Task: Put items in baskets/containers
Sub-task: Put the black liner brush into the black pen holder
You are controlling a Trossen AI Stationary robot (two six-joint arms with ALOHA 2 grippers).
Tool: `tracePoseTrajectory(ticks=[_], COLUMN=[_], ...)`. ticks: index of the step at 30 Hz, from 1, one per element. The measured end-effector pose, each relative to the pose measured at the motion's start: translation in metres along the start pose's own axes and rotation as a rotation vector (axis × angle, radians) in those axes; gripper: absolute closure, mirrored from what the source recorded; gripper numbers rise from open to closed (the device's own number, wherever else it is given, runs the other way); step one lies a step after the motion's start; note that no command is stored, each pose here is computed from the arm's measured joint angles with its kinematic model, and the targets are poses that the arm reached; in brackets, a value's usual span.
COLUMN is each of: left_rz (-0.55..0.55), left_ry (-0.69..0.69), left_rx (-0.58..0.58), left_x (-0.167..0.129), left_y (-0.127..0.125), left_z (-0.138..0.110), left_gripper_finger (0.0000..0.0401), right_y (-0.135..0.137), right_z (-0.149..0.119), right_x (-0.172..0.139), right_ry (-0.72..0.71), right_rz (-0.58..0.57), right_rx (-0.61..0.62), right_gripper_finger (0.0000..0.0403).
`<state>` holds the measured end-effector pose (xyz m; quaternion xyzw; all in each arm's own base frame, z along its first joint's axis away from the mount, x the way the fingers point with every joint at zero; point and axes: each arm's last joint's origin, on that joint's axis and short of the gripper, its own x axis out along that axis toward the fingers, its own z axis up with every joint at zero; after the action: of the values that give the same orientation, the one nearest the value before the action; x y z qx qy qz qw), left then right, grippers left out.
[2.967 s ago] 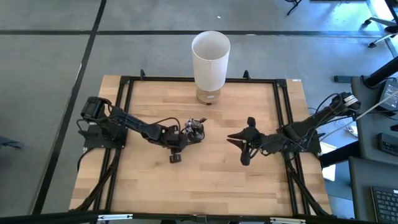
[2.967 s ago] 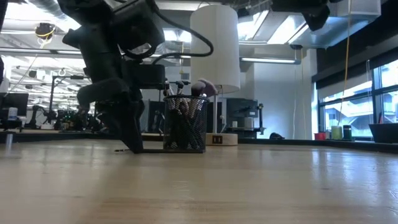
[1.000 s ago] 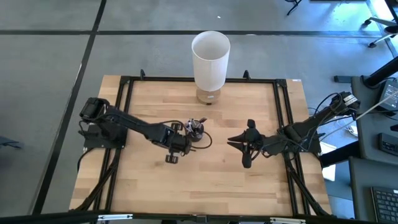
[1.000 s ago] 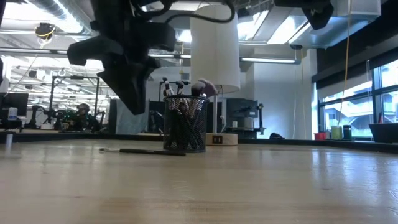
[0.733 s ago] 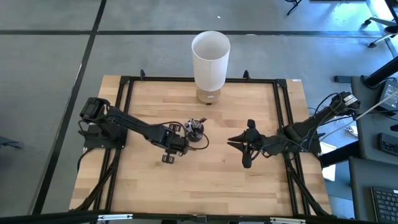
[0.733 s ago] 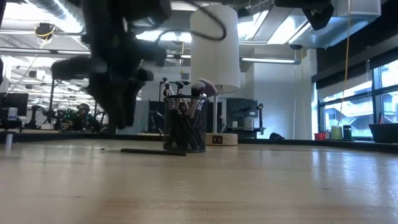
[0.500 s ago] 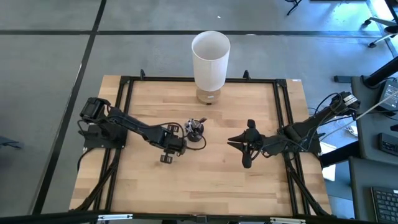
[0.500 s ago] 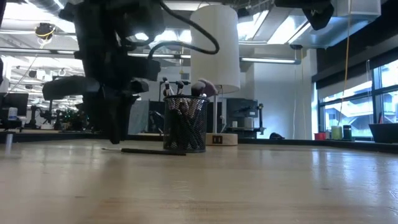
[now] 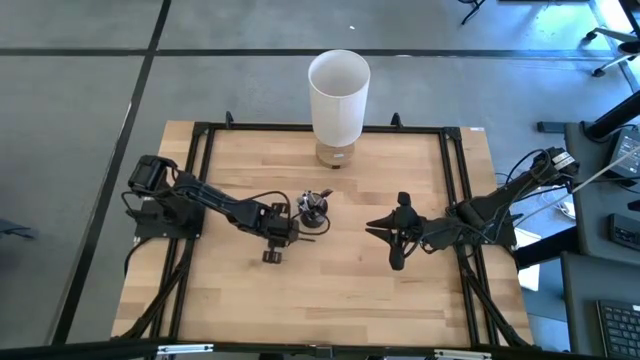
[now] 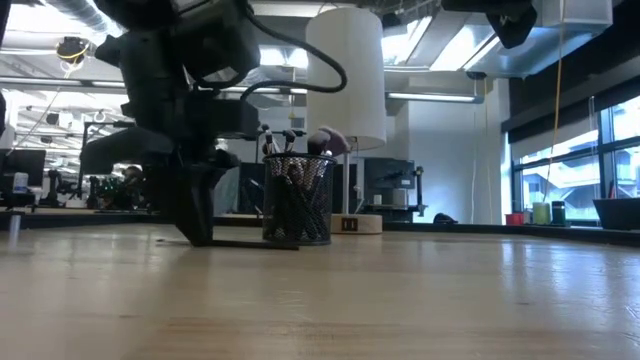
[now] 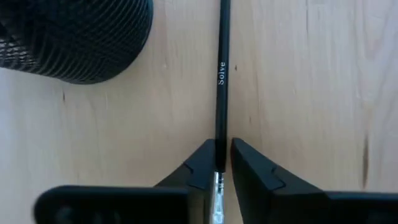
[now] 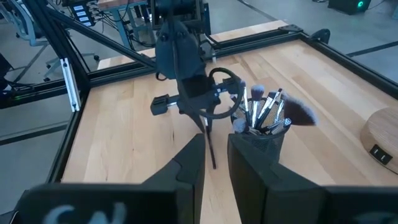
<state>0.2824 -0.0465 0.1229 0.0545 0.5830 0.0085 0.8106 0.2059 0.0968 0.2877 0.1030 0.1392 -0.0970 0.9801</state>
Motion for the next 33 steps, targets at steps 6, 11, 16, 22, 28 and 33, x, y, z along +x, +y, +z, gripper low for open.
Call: tracePoseTrajectory(ticks=[6, 11, 16, 22, 28, 33], left_rz=[-0.007, 0.075, 0.175, 0.4, 0.723, 1.022], left_ry=[0.01, 0.001, -0.037, -0.14, -0.147, 0.003], left_rx=[0.035, 0.144, 0.376, 0.687, 0.922, 1.03], left_x=[0.0, -0.006, -0.019, -0.046, -0.075, -0.092], left_y=[-0.001, -0.011, -0.033, -0.068, -0.087, -0.08], left_z=[0.0, 0.005, 0.017, 0.035, 0.052, 0.066], left_gripper_finger=[0.0391, 0.0383, 0.0388, 0.0385, 0.0385, 0.0384], right_y=[0.0, 0.0, 0.0, 0.0, 0.0, 0.0], right_z=[0.0, 0.0, 0.0, 0.0, 0.0, 0.0], right_x=[0.0, 0.0, 0.0, 0.0, 0.0, 0.0], right_ry=[0.0, 0.0, -0.001, 0.0, 0.0, 0.0], right_rz=[0.0, 0.0, 0.0, -0.001, -0.001, 0.0], right_rx=[0.0, 0.0, -0.001, -0.001, 0.008, 0.014], right_gripper_finger=[0.0334, 0.0334, 0.0334, 0.0334, 0.0334, 0.0334])
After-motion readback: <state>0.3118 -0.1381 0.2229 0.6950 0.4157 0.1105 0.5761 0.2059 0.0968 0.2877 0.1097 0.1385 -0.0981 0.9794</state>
